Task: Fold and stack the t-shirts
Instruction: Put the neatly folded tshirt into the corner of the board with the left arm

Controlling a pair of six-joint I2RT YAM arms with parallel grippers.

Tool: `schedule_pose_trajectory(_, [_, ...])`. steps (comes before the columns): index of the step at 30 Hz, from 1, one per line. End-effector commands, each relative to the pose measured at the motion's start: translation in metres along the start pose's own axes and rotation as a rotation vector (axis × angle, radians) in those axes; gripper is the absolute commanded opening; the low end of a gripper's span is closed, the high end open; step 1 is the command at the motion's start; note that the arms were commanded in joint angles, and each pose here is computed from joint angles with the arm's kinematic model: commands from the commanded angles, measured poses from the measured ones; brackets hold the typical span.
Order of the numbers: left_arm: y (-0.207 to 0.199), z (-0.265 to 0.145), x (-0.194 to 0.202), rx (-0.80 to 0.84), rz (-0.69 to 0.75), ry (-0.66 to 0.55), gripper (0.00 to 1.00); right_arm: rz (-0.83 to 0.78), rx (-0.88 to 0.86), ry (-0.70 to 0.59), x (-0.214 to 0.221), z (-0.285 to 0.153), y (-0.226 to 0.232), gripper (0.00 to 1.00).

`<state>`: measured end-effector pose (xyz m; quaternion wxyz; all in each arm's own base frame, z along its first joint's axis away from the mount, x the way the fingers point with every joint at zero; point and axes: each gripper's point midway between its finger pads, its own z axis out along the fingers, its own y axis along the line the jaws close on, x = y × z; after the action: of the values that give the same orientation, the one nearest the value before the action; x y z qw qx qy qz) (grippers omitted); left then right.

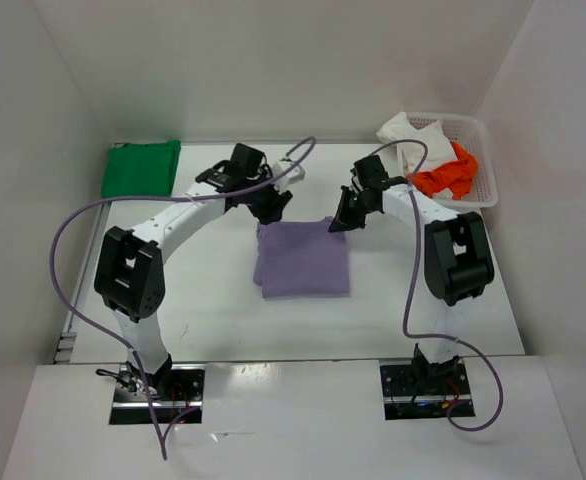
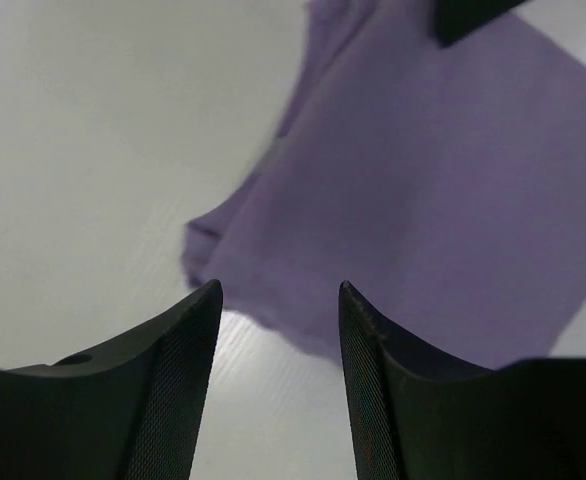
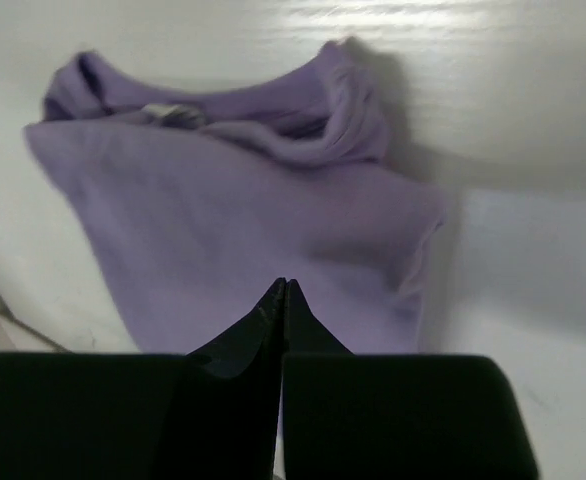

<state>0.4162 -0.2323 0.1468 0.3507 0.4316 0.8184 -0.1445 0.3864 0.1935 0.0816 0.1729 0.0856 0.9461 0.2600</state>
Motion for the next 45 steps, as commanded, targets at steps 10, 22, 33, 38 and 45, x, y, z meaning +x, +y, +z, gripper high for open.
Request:
schedule_pose_trajectory(10, [0.033, 0.076, 0.060, -0.116, -0.135, 0.192, 0.55, 0.027, 0.127, -0.051, -0.040, 0.047, -0.026, 0.00])
schedule_pose_trajectory(22, [0.004, -0.007, 0.025, -0.027, -0.175, 0.027, 0.74, -0.027, 0.051, -0.124, -0.034, -0.015, 0.014, 0.10])
schedule_pose_trajectory(33, [-0.051, 0.018, 0.103, 0.233, -0.414, 0.187, 1.00, -0.046, 0.056, -0.184, -0.016, -0.073, 0.023, 0.22])
schedule_pose_trajectory(38, [-0.047, 0.027, 0.112, 0.222, -0.478, 0.219, 1.00, -0.049, 0.064, -0.209, -0.010, -0.089, 0.022, 0.23])
schedule_pose_trajectory(45, [-0.071, 0.040, 0.125, 0.351, -0.557, 0.246, 1.00, -0.034, 0.100, -0.213, -0.002, -0.099, 0.014, 0.25])
